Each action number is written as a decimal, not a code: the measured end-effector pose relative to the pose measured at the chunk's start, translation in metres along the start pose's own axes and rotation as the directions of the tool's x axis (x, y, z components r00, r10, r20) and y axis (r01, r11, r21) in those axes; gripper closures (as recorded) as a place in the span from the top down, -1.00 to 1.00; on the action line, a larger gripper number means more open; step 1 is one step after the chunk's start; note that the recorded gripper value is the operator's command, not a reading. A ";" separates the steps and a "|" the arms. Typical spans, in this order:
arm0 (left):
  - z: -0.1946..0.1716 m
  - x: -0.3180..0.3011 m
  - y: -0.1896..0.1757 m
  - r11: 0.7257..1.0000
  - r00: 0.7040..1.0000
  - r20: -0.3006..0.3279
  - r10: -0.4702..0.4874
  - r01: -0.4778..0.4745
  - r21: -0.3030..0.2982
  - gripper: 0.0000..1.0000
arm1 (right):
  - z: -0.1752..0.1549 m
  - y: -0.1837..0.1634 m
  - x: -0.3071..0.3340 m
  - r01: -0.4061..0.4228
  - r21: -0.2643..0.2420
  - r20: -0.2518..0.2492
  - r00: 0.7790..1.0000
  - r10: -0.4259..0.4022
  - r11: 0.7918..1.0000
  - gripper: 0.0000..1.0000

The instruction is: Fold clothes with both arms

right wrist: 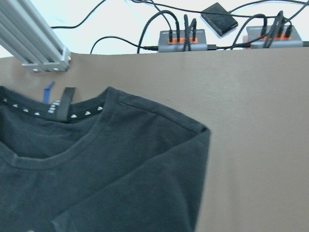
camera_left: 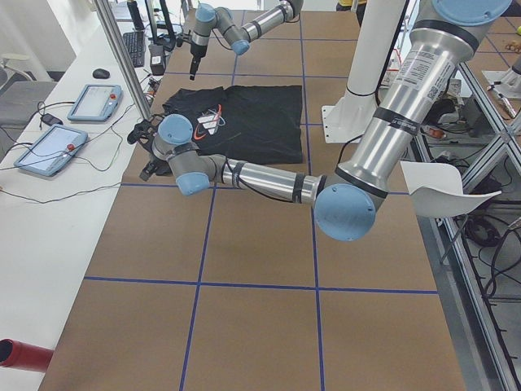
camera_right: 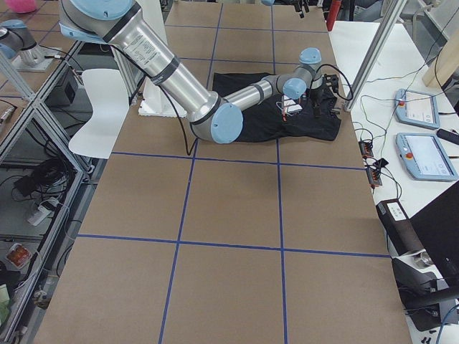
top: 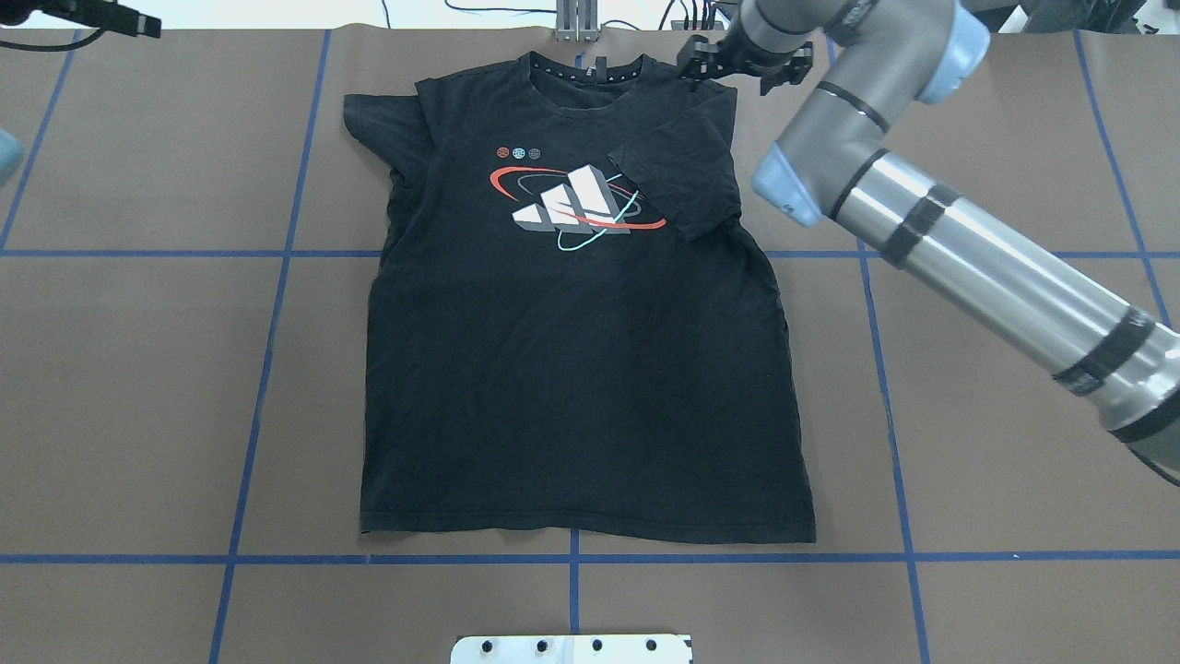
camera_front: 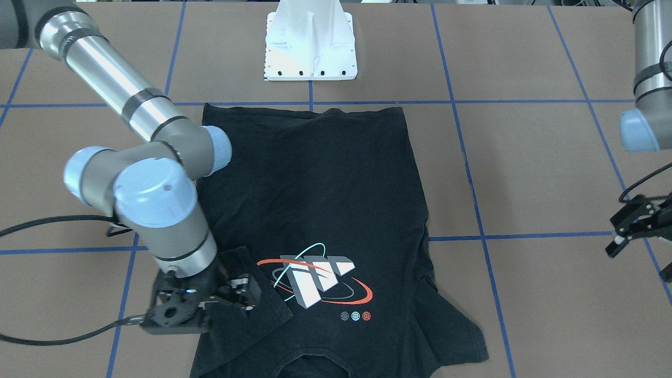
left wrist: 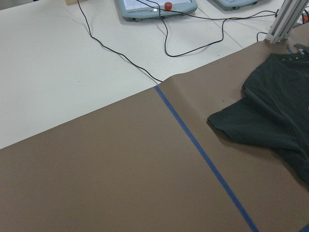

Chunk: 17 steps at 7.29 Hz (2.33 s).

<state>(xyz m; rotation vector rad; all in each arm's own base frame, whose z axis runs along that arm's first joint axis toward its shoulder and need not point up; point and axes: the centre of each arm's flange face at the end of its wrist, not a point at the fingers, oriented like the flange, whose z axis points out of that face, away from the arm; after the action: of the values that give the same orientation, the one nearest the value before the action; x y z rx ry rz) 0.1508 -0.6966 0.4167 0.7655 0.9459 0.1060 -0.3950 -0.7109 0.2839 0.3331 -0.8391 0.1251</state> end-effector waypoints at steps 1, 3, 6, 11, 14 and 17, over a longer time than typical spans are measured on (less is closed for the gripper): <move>0.035 0.022 -0.016 0.998 0.999 0.022 -0.049 0.048 0.042 1.00 | -0.013 0.007 0.058 0.048 -0.013 0.008 0.999 -0.048 0.999 1.00; 0.096 0.058 -0.025 0.988 0.991 0.060 -0.122 0.115 0.103 1.00 | -0.036 0.025 0.155 0.122 -0.039 0.021 0.992 -0.121 0.992 1.00; 0.171 0.096 -0.002 0.973 0.966 0.141 -0.214 0.199 0.113 0.98 | -0.049 0.043 0.223 0.166 -0.057 0.018 0.986 -0.165 0.985 1.00; 0.237 0.133 0.043 0.953 0.922 0.251 -0.296 0.268 0.138 0.53 | -0.048 0.047 0.232 0.167 -0.059 0.008 0.986 -0.167 0.984 1.00; 0.256 0.142 0.052 0.957 0.917 0.275 -0.289 0.270 0.107 0.25 | -0.046 0.047 0.233 0.167 -0.061 0.005 0.986 -0.167 0.984 1.00; 0.259 0.144 0.051 0.958 0.917 0.279 -0.286 0.268 0.102 -0.35 | -0.045 0.047 0.233 0.166 -0.062 0.003 0.986 -0.166 0.984 1.00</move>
<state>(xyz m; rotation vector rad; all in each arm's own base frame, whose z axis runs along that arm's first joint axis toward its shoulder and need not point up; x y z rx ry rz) 0.4472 -0.7425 0.4395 0.6733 0.7682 -0.2805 -0.2193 -0.6566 0.4416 0.3431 -0.8084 -0.0557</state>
